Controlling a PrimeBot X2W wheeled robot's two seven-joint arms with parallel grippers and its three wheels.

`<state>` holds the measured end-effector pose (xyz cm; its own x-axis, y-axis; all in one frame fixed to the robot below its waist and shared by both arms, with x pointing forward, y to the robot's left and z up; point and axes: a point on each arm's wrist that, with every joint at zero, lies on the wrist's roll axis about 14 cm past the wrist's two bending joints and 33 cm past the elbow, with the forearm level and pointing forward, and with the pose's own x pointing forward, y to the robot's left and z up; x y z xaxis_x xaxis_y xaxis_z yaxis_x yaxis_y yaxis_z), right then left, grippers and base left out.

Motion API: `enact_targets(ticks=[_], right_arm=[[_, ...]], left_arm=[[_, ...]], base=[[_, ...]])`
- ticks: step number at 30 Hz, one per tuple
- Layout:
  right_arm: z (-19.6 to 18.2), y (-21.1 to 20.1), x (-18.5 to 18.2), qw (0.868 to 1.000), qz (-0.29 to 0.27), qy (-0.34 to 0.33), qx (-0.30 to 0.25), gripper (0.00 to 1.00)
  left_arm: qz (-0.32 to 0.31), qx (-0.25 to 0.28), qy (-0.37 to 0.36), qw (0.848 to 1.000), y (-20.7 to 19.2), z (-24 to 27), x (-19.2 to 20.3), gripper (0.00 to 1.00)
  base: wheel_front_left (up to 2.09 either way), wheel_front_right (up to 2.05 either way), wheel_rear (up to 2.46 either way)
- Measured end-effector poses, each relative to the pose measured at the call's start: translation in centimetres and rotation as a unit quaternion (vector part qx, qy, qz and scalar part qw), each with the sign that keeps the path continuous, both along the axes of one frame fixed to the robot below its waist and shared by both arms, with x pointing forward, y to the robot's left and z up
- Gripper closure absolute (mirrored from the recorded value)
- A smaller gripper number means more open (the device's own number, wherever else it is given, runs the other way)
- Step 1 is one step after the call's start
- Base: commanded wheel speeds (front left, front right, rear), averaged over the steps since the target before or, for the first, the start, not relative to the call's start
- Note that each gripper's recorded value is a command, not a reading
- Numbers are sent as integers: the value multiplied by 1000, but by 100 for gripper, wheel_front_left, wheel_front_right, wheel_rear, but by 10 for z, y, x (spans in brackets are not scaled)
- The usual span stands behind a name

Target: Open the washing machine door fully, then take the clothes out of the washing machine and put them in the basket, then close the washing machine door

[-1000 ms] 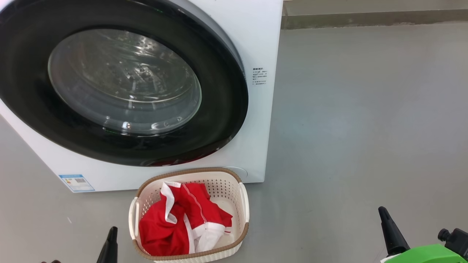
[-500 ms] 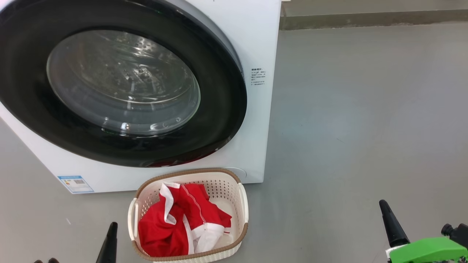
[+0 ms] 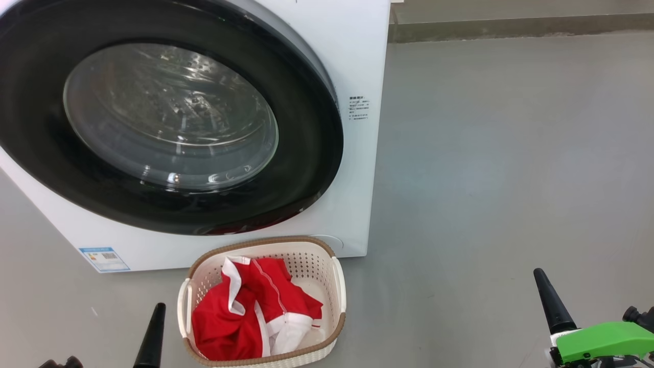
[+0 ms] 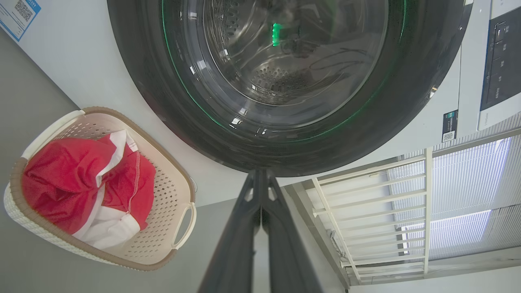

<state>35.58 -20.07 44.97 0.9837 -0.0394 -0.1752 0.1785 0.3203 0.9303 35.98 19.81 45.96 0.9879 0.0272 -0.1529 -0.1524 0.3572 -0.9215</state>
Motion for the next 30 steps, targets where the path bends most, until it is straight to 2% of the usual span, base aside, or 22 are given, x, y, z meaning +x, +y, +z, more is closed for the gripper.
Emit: enact_targets(ticks=[17, 30], right_arm=[[11, -2, 7, 996, -8, -19, 84, 100], [25, -5, 15, 988, -14, -43, 147, 100]], left_arm=[[-1, -93, -14, 996, -5, 9, 7, 100], [-5, -164, -34, 986, -10, 21, 16, 100]], base=[[0, 0, 0], [0, 0, 0]])
